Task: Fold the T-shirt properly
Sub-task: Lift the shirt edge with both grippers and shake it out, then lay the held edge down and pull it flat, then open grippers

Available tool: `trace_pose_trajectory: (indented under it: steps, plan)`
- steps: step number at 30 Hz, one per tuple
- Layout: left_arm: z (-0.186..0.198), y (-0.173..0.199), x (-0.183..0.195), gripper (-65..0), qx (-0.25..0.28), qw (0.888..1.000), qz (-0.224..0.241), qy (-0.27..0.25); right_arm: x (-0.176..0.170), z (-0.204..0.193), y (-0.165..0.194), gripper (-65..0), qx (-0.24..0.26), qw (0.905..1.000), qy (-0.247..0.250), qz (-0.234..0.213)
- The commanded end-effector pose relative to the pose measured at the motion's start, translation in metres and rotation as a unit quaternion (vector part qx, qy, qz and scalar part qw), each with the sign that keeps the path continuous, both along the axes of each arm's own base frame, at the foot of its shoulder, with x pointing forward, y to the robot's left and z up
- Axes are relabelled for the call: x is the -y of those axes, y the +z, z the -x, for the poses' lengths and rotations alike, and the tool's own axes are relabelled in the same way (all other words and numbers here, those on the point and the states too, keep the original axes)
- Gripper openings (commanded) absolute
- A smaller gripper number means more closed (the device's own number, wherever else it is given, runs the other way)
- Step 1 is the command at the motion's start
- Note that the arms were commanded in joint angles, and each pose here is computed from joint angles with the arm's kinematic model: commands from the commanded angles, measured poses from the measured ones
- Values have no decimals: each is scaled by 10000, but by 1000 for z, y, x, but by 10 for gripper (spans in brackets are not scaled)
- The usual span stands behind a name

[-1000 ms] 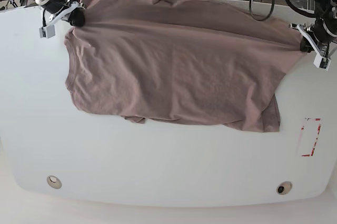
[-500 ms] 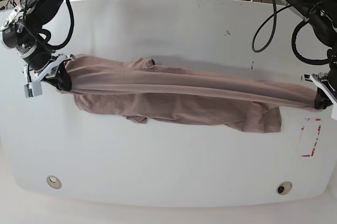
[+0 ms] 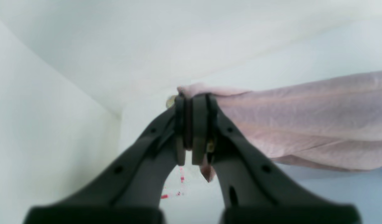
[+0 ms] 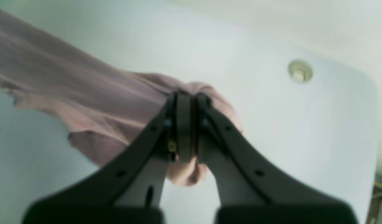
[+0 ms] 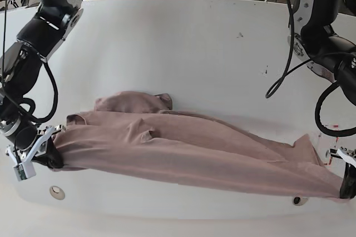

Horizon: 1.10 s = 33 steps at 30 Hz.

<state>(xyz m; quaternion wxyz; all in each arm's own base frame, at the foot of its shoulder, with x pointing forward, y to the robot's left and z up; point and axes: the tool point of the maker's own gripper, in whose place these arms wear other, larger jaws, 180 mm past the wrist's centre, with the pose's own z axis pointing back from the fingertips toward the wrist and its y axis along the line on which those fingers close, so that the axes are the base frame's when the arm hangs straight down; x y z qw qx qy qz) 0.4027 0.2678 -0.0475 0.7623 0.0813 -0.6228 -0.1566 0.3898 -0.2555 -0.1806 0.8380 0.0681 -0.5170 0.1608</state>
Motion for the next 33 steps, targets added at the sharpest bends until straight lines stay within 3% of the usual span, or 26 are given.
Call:
trace_pose_trajectory:
  steps: [1, 12, 17, 20, 24, 33]
  plan:
    - [-6, 38, -1, -644, 479, 9988, -22, -63, 15, -30, 62, -650, 581, 9980, 78, 234]
    - [-12, 158, -47, -644, 1418, 9894, 221, 241, 14, -78, 227, -650, 1516, 9809, 401, 1150]
    - [-21, 175, -45, -643, 1442, 9889, 345, 69, 1, -80, 270, -650, 1789, 9724, 519, 1408]
    - [-21, 170, -42, -644, 1401, 9897, 266, 71, 2, -81, 261, -650, 1696, 9741, 514, 1403]
    - [-29, 129, -41, -644, 948, 9952, 242, 94, 6, -82, 217, -650, 1327, 9809, 526, 1319]
    - [-15, 14, -33, -644, -182, 9994, -191, 203, 25, -47, 72, -650, 204, 9959, 312, 830]
